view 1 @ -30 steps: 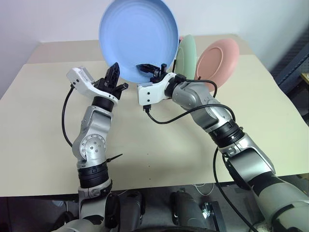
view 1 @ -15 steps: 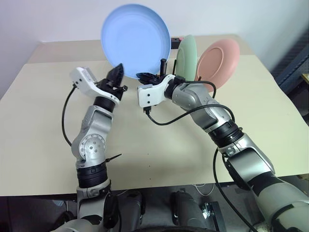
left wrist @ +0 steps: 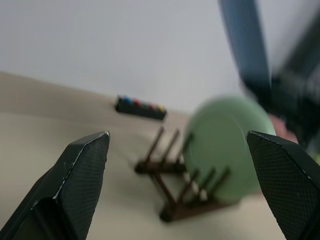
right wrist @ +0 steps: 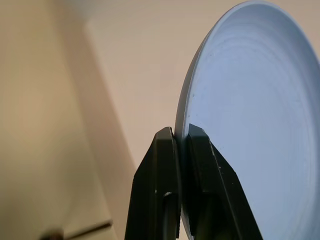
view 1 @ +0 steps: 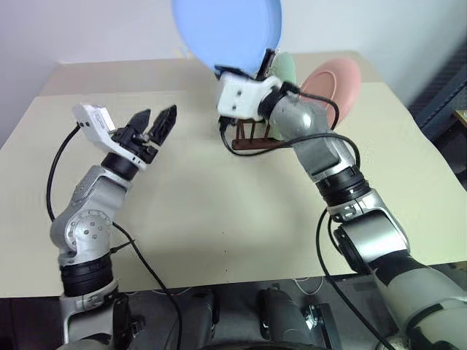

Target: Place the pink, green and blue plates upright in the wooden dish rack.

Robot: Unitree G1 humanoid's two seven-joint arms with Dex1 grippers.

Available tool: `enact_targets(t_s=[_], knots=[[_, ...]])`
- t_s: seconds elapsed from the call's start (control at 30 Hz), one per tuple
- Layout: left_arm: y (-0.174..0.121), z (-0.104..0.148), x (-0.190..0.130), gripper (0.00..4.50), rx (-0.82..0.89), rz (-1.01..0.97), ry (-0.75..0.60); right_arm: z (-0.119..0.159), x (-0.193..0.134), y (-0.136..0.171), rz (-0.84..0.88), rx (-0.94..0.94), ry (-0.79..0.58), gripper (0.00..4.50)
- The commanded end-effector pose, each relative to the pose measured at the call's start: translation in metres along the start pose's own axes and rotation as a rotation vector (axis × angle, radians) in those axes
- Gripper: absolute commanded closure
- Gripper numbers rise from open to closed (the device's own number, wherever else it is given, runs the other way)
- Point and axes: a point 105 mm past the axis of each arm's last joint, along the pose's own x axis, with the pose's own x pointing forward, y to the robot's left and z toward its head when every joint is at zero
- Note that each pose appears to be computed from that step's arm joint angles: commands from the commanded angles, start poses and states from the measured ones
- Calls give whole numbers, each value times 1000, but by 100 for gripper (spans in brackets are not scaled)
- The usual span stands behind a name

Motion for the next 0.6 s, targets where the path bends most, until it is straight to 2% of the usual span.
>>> enact_targets(t_s=[0.03,0.07,0.13,0.27,0.33,0.4,0.47,0.6], knots=[[-2,19,-10,4,212,-76,23,49,-1,-40,-58,478,-248,450],[-2,24,-11,4,273,-102,0,58,-3,-44,-36,675,-315,450],[-3,25,-16,4,341,-160,20,67,-9,-51,15,945,-396,450],[-2,20,-25,4,383,-234,70,62,-22,-54,124,1267,-413,450],[0,21,-27,4,401,-239,68,54,-25,-53,143,1327,-368,450],[-4,20,-31,4,424,-290,90,31,-29,-57,80,1417,-314,450],[-8,19,-36,4,427,-339,115,11,-32,-53,32,1425,-235,450],[-11,17,-52,4,444,-429,184,-5,-34,-45,7,1462,-182,450]])
